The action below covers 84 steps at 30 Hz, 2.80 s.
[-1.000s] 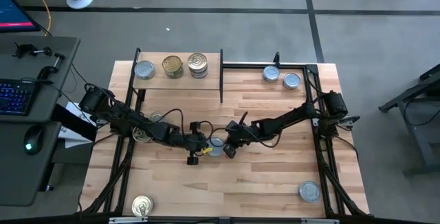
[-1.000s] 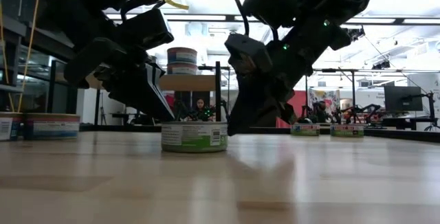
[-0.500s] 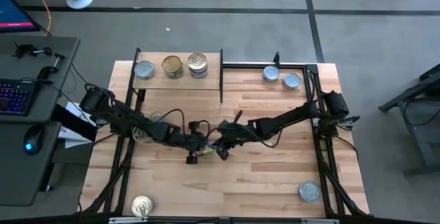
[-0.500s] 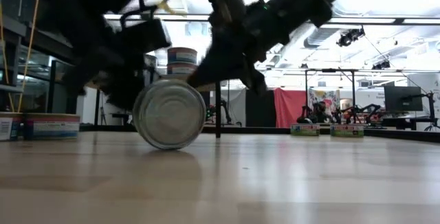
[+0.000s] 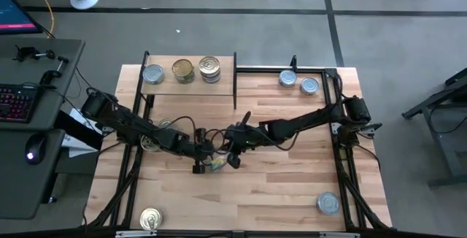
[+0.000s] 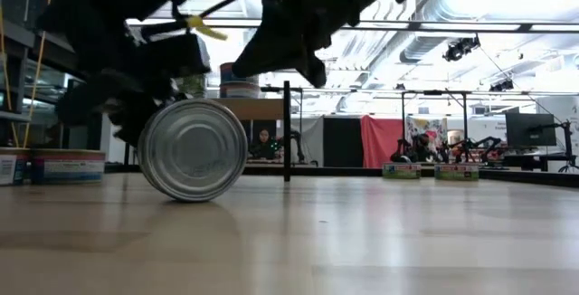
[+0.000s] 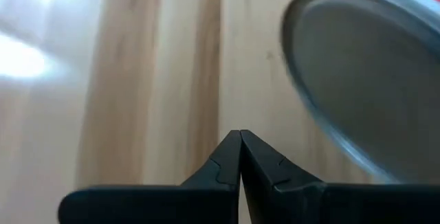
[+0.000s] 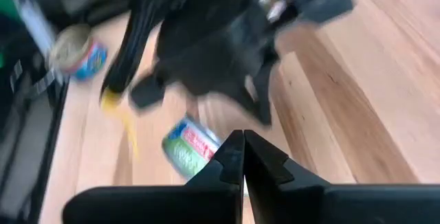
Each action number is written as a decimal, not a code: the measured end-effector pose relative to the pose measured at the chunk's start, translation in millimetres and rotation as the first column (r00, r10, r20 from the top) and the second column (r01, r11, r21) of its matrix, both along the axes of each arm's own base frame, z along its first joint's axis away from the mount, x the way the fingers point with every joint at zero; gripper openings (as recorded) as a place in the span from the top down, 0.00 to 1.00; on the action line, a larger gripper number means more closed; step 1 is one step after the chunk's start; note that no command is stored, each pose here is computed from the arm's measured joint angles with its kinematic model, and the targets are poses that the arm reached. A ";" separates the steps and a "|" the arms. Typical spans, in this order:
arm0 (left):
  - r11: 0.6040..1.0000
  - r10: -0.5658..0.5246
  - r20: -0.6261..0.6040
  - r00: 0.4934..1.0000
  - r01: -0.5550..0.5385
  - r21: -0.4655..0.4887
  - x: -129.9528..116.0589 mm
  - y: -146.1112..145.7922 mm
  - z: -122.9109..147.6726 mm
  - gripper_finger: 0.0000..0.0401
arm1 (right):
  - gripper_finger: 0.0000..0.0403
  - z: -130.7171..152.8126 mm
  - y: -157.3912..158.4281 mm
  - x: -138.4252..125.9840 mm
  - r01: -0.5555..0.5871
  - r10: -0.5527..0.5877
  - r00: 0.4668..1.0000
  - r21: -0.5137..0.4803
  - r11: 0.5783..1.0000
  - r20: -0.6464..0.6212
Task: Stack canned seafood by type on shelf
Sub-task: Stack the green-white tuna can on top of the green-white tuna can on the shelf
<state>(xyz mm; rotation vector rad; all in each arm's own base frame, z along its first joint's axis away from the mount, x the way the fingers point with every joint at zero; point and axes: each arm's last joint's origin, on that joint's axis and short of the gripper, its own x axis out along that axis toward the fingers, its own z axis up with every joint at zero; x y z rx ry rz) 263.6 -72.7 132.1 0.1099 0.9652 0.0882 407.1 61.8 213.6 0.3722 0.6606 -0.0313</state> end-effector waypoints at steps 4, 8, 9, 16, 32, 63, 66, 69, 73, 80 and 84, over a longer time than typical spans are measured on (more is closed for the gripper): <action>0.996 0.084 0.003 0.997 -0.084 0.042 -14.0 4.9 19.0 1.00 | 1.00 18.9 1.1 4.0 -0.167 0.164 0.986 -0.126 0.978 -0.031; 0.983 0.178 0.096 0.979 -0.181 0.025 -30.7 5.2 43.7 1.00 | 0.91 36.3 3.1 8.7 -0.322 0.322 0.946 -0.163 0.933 -0.028; 0.979 0.203 0.125 0.971 -0.205 0.003 -35.4 4.6 48.7 1.00 | 0.86 37.3 3.3 10.5 -0.352 0.350 0.936 -0.153 0.924 -0.040; 0.943 0.326 0.305 0.895 -0.288 -0.164 -63.4 -7.8 80.6 1.00 | 0.46 22.7 8.2 31.8 -0.504 0.487 0.863 -0.177 0.845 -0.135; 0.980 0.182 0.396 0.900 -0.131 -0.152 -43.4 -44.6 103.6 1.00 | 0.24 19.4 -16.2 29.0 -0.578 0.438 0.800 -0.333 0.745 -0.410; 0.949 0.176 0.250 0.952 -0.096 -0.299 -5.3 -38.3 86.3 0.28 | 0.24 55.4 -61.4 -15.2 -0.525 0.293 0.769 -0.299 0.797 -0.568; 0.942 0.166 0.218 0.962 -0.090 -0.323 3.6 -37.9 75.2 0.23 | 0.24 72.4 -74.9 -29.5 -0.476 0.238 0.783 -0.308 0.824 -0.575; 0.941 0.183 0.193 0.964 -0.116 -0.317 9.2 -39.5 63.3 0.20 | 0.24 90.0 -85.0 -44.0 -0.416 0.152 0.804 -0.361 0.835 -0.576; 0.931 0.257 0.175 0.951 -0.195 -0.310 12.6 -39.4 52.9 0.19 | 0.24 107.1 -93.4 -70.5 -0.314 0.057 0.838 -0.396 0.863 -0.542; 0.928 0.306 0.182 0.935 -0.250 -0.276 13.3 -37.9 48.8 0.19 | 0.24 96.2 -94.1 -125.6 -0.121 -0.108 0.864 -0.411 0.904 -0.492; 0.925 0.314 0.161 0.936 -0.263 -0.273 17.3 -39.9 37.7 0.19 | 0.24 84.9 -90.2 -151.7 -0.021 -0.175 0.871 -0.391 0.920 -0.459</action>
